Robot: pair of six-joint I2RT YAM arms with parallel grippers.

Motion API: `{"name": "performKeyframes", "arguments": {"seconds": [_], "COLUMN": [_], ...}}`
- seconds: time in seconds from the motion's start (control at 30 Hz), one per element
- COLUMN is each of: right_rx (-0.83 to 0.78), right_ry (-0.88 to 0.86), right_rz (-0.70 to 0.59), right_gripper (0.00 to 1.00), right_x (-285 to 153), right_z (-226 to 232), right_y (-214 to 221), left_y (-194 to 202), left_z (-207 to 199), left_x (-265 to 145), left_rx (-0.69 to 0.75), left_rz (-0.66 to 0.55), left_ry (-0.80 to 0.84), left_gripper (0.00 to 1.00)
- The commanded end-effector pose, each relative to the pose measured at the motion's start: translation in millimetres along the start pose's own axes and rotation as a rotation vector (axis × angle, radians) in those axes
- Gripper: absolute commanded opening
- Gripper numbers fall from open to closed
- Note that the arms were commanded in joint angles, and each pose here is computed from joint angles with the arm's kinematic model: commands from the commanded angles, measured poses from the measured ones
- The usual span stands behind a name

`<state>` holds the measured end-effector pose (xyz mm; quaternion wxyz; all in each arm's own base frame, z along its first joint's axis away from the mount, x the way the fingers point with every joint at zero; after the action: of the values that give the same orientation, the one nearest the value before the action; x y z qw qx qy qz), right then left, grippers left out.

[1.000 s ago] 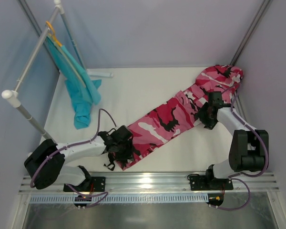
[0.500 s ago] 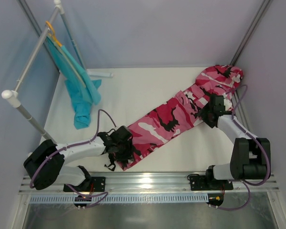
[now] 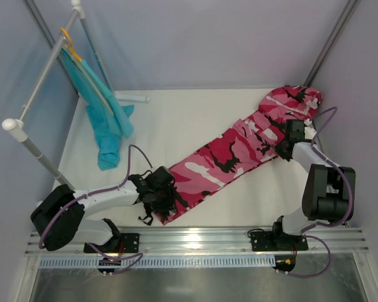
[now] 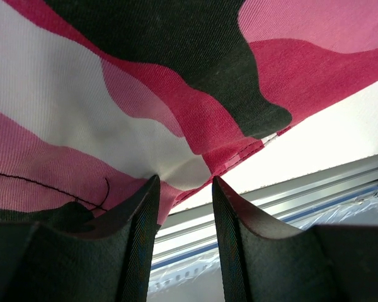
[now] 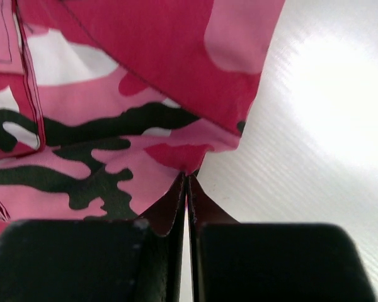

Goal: Place the trousers on the hanger
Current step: Fold the trousers

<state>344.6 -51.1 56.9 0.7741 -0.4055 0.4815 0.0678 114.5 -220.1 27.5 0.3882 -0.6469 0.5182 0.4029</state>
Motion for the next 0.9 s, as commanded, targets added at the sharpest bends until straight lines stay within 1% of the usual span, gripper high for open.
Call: {"name": "performKeyframes", "arguments": {"seconds": [0.0, 0.07, 0.13, 0.17, 0.23, 0.27, 0.3, 0.33, 0.37, 0.4, 0.43, 0.47, 0.53, 0.6, 0.63, 0.67, 0.73, 0.8, 0.87], "right_rx": [0.009, -0.007, -0.015, -0.017, -0.026, -0.052, -0.066, -0.080, -0.102, -0.123, -0.124, -0.131, -0.141, -0.140, -0.150, -0.157, -0.182, -0.196, -0.199], "right_ry": [0.049, 0.023, -0.008, -0.024, -0.047, -0.069, -0.080, -0.103, -0.142, -0.162, -0.176, -0.215, -0.251, -0.261, -0.269, -0.265, -0.241, -0.203, -0.172], "right_rz": [-0.104, -0.095, -0.056, -0.039, -0.009, 0.016, 0.025, 0.032, 0.056, 0.058, 0.034, 0.052, 0.033, 0.023, 0.011, 0.029, 0.041, 0.075, 0.074], "right_gripper": [0.04, 0.04, 0.04, 0.06, 0.13, 0.16, 0.22, 0.25, 0.27, 0.33, 0.36, 0.39, 0.46, 0.49, 0.52, 0.54, 0.54, 0.54, 0.54], "right_x": [2, 4, 8, 8, 8, 4, 1, -6, -13, -18, -24, -29, -35, -32, -30, -17, -7, 6, 11], "right_z": [-8, -1, 5, 8, 10, 12, 13, 15, 21, 23, 26, 32, 39, 44, 47, 49, 49, 44, 38], "right_y": [-43, -47, -41, -38, -31, -26, -25, -26, -25, -28, -39, -38, -48, -54, -59, -56, -60, -53, -52], "left_y": [15, 16, 14, 13, 11, 4, -1, -7, -17, -24, -29, -37, -40, -47, -47, -44, -44, -45, -54], "left_z": [43, 45, 44, 42, 33, 21, 13, 6, -12, -19, -24, -37, -43, -37, -34, -26, -25, -22, -26], "left_x": [5, 5, 4, 3, -2, -7, -14, -20, -34, -40, -44, -53, -52, -34, -27, -11, 5, 20, 25], "left_rx": [-0.009, -0.010, -0.010, -0.011, 0.000, 0.010, 0.020, 0.038, 0.049, 0.061, 0.075, 0.083, 0.086, 0.082, 0.077, 0.075, 0.077, 0.087, 0.090], "left_rz": [0.034, 0.035, 0.032, 0.031, 0.027, 0.010, -0.005, -0.022, -0.045, -0.070, -0.079, -0.100, -0.102, -0.120, -0.106, -0.068, -0.044, -0.021, -0.024], "left_ry": [-0.163, -0.180, -0.183, -0.180, -0.153, -0.124, -0.110, -0.099, -0.075, -0.073, -0.076, -0.057, -0.053, -0.095, -0.111, -0.157, -0.172, -0.207, -0.215], "left_gripper": [0.40, 0.40, 0.40, 0.40, 0.41, 0.41, 0.43, 0.45, 0.46, 0.48, 0.48, 0.49, 0.49, 0.49, 0.49, 0.49, 0.48, 0.47, 0.47]}}
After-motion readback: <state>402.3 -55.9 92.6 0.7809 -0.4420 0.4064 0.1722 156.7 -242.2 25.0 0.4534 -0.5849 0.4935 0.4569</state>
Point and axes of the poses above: each gripper's point midway between its finger pads, its own x axis out along the fingers, its own z axis along the line the jaws close on, y = z × x, the point moved 1 cm from there along -x, back along the fingers, and after that the axes turned 3 degrees about -x, right-handed, at the moved point
